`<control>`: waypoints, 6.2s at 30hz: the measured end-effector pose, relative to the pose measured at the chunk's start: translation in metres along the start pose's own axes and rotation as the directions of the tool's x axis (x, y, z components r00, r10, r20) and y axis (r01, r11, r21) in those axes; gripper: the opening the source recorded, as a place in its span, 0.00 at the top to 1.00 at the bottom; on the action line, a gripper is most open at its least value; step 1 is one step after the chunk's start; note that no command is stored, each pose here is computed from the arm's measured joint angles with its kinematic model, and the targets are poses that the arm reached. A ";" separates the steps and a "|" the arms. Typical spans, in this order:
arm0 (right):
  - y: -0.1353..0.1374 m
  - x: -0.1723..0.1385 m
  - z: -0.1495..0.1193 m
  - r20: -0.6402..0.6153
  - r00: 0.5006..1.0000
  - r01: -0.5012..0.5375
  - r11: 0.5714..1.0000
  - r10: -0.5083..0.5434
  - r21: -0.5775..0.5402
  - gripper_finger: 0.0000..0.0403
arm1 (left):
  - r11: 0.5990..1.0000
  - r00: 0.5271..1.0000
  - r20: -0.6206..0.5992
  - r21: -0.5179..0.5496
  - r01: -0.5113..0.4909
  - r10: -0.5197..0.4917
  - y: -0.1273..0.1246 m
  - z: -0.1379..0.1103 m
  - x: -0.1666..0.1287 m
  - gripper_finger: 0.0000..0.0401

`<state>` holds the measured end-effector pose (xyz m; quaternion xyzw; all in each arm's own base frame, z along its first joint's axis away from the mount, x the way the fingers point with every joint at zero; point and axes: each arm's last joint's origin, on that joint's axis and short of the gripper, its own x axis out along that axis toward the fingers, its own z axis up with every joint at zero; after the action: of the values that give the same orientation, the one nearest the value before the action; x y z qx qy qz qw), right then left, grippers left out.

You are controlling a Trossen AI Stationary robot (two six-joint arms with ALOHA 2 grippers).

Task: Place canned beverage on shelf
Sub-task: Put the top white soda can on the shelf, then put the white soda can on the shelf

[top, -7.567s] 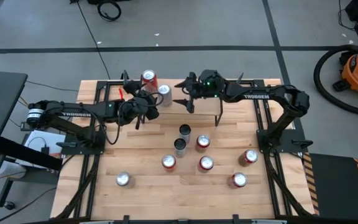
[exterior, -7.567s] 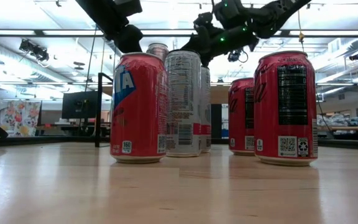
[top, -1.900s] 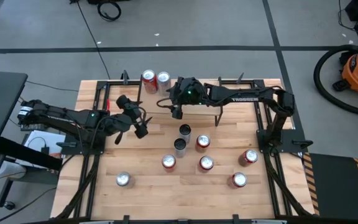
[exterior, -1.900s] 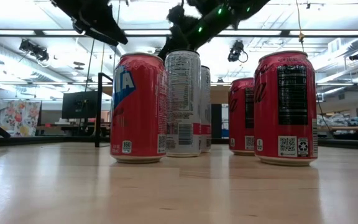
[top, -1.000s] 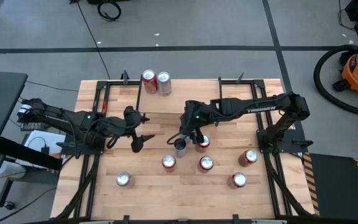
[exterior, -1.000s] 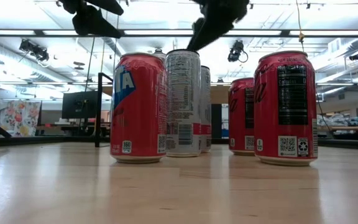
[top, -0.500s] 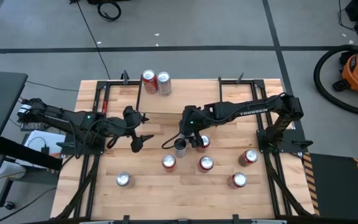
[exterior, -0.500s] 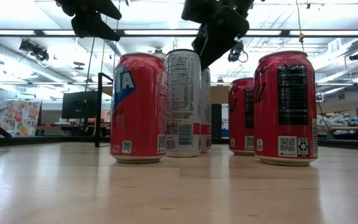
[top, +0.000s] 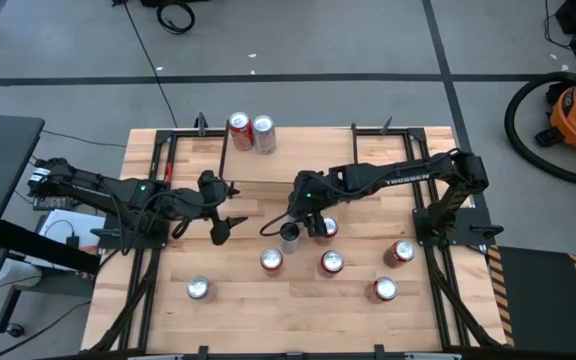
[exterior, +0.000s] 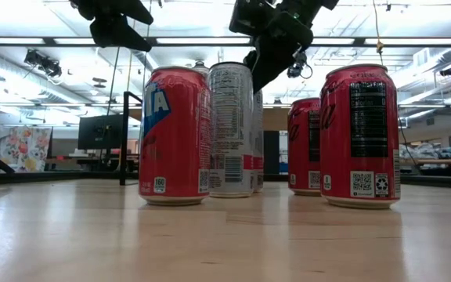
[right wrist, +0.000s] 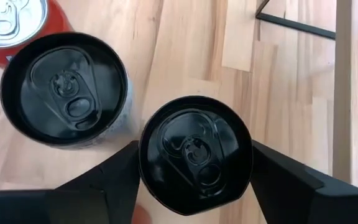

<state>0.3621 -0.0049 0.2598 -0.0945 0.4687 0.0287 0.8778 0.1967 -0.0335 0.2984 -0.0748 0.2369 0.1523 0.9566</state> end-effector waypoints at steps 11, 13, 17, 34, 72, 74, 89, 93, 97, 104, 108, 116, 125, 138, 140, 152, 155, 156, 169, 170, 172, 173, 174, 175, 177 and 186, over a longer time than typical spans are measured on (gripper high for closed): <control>-0.014 -0.037 0.006 0.073 0.997 0.039 0.999 -0.039 0.001 0.34 | 1.000 1.000 0.000 0.004 -0.003 0.003 0.000 0.000 0.000 0.03; -0.014 -0.046 0.007 0.080 0.996 0.041 0.999 -0.040 -0.004 0.34 | 1.000 1.000 0.001 0.004 -0.004 0.004 0.000 0.000 0.000 0.03; -0.016 -0.069 0.011 0.143 0.987 0.071 0.997 -0.069 -0.013 0.34 | 1.000 1.000 0.001 0.005 -0.004 0.004 0.000 0.000 0.000 0.03; -0.054 -0.142 0.015 0.372 0.913 0.178 0.984 -0.167 0.005 0.34 | 0.999 1.000 0.005 0.032 -0.014 0.014 0.001 0.000 0.000 0.03; -0.217 -0.126 0.007 0.211 0.975 0.077 0.996 -0.067 -0.040 0.34 | 0.999 0.999 0.007 0.010 -0.038 0.038 0.005 0.002 0.002 0.03; -0.217 -0.126 0.008 0.216 0.974 0.076 0.996 -0.064 -0.049 0.34 | 0.999 0.999 0.010 0.010 -0.044 0.044 0.005 0.002 0.002 0.03; -0.211 -0.123 0.012 0.222 0.974 0.051 0.997 -0.036 -0.062 0.28 | 0.998 0.998 0.014 0.010 -0.057 0.057 0.005 0.002 0.002 0.03; -0.210 -0.122 0.015 0.224 0.972 0.081 0.995 -0.066 -0.059 0.25 | 0.998 0.998 0.014 0.010 -0.057 0.057 0.005 0.002 0.002 0.03; -0.210 -0.121 0.017 0.209 0.973 0.109 0.992 -0.095 -0.058 0.23 | 0.998 0.998 0.014 0.010 -0.056 0.056 0.005 0.002 0.002 0.03; -0.207 -0.120 0.019 0.196 0.973 0.137 0.989 -0.123 -0.063 0.19 | 0.998 0.998 0.014 0.010 -0.056 0.056 0.005 0.002 0.002 0.03; -0.207 -0.126 0.022 0.198 0.969 0.166 0.984 -0.150 -0.064 0.15 | 0.998 0.998 0.013 0.002 -0.056 0.056 0.005 0.002 0.002 0.03; -0.198 -0.149 0.031 0.217 0.963 0.173 0.983 -0.157 -0.058 0.12 | 0.998 0.998 -0.003 0.001 -0.059 0.059 0.006 0.000 0.002 0.03; -0.198 -0.141 0.017 0.054 0.983 0.172 0.983 -0.176 0.065 0.15 | 0.998 0.998 -0.004 0.017 -0.059 0.059 0.006 0.000 0.002 0.03; -0.216 -0.098 -0.005 0.051 0.982 0.177 0.977 -0.184 0.116 0.19 | 0.998 0.998 -0.014 0.023 -0.063 0.063 0.006 -0.001 0.002 0.03; -0.217 -0.095 -0.006 0.059 0.980 0.185 0.977 -0.192 0.106 0.19 | 0.998 0.998 -0.014 0.024 -0.063 0.063 0.006 -0.001 0.002 0.03; -0.212 -0.108 -0.009 0.016 0.971 0.234 0.965 -0.238 0.115 0.19 | 0.997 0.997 -0.019 0.031 -0.074 0.074 0.007 -0.002 0.002 0.03; -0.195 -0.116 -0.002 -0.017 0.964 0.264 0.957 -0.264 0.124 0.19 | 0.995 0.996 -0.028 0.035 -0.089 0.090 0.008 -0.003 0.002 0.03; -0.188 -0.118 0.001 -0.025 0.962 0.272 0.954 -0.271 0.124 0.19 | 0.995 0.995 -0.030 0.035 -0.097 0.098 0.008 -0.004 0.001 0.03; -0.101 -0.091 0.033 0.009 0.977 0.214 0.976 -0.215 0.037 0.19 | 0.976 0.980 -0.022 0.096 -0.194 0.197 0.016 -0.003 0.003 0.03; -0.093 -0.082 0.036 0.038 0.974 0.222 0.975 -0.222 0.022 0.19 | 0.974 0.979 -0.018 0.102 -0.201 0.204 0.015 -0.004 0.003 0.03; -0.079 -0.064 0.040 0.102 0.969 0.226 0.974 -0.224 -0.011 0.19 | 0.966 0.974 0.004 0.126 -0.226 0.227 0.011 -0.004 0.000 0.03; -0.072 -0.055 0.040 0.107 0.969 0.228 0.973 -0.224 -0.029 0.19 | 0.961 0.971 0.015 0.139 -0.240 0.241 0.010 -0.005 -0.001 0.03; -0.066 -0.046 0.039 0.100 0.967 0.240 0.970 -0.235 -0.045 0.19 | 0.958 0.969 0.021 0.148 -0.246 0.246 0.009 -0.005 -0.002 0.03; -0.060 -0.039 0.038 0.090 0.963 0.261 0.964 -0.256 -0.054 0.19 | 0.958 0.969 0.023 0.149 -0.245 0.244 0.007 -0.006 -0.002 0.03; -0.050 -0.031 0.036 0.077 0.956 0.288 0.956 -0.284 -0.057 0.19 | 0.965 0.974 0.013 0.134 -0.226 0.227 0.007 -0.006 -0.002 0.03; 0.003 -0.036 0.046 0.148 0.986 0.088 0.993 -0.076 -0.078 0.20 | 0.987 0.988 -0.016 0.060 -0.150 0.151 0.007 -0.005 0.000 0.03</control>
<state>0.3791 0.0086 0.3146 -0.1483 0.3976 0.0190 0.9053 0.1921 -0.0277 0.2935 -0.0302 0.2560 0.2165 0.9416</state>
